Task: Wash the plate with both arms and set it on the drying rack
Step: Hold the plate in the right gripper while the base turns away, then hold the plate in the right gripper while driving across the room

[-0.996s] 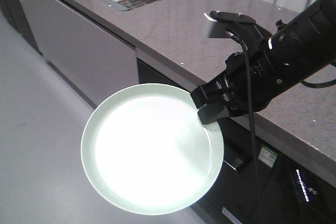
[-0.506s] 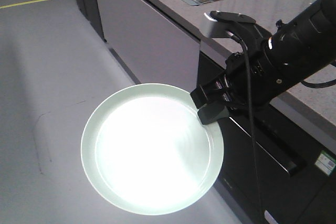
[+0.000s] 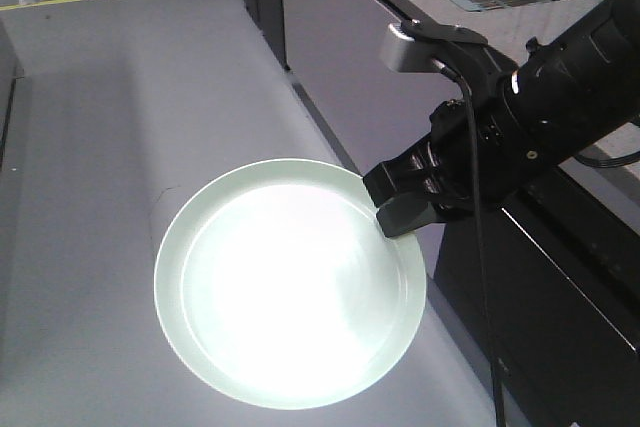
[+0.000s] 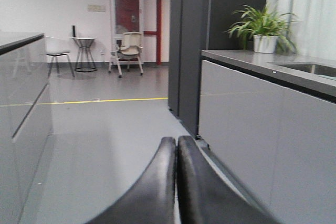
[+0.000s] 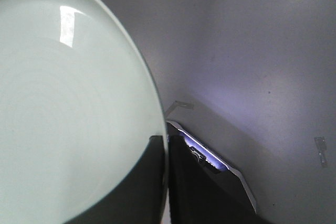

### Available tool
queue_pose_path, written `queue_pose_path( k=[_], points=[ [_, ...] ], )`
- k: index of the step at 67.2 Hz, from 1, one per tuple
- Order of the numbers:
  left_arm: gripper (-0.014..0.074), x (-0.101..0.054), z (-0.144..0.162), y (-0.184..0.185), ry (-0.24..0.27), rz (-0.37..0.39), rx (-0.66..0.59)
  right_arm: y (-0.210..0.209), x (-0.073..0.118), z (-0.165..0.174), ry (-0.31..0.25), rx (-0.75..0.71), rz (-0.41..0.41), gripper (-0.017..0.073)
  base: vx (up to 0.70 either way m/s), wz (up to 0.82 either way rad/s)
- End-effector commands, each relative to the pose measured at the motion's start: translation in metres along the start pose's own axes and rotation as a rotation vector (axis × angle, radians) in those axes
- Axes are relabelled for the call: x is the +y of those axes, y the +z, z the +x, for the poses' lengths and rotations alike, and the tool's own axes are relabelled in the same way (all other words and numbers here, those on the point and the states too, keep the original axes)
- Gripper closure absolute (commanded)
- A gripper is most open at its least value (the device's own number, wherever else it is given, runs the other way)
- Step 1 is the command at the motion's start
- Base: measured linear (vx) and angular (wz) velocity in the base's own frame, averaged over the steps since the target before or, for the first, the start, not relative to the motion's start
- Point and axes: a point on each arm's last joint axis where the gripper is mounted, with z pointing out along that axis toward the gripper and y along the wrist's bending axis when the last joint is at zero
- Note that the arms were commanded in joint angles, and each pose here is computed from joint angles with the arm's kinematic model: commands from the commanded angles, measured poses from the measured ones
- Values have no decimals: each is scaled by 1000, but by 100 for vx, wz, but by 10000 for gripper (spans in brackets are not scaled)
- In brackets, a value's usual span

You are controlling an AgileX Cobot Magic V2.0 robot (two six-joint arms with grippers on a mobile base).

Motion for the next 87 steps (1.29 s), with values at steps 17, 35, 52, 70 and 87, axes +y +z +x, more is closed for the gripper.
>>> queue_pose_path(
  k=[17,35,52,70,87],
  points=[
    [601,-1,-17,-3,-11,9,-116,-19,11,3,-25,-39,-31,564,-3,33],
    [601,-1,-17,-3,-11,9,-116,-19,11,3,-25,-39,-31,564,0,30],
    [601,-1,-17,-3,-11,9,-116,-19,11,3,-25,-39,-31,564,4,14],
    [601,-1,-17,-3,-11,9,-116,-19,11,3,-25,-39,-31,564,6,15],
    [601,-1,-17,-3,-11,9,-116,-19,11,3,-25,-39,-31,564,8,13]
  ],
)
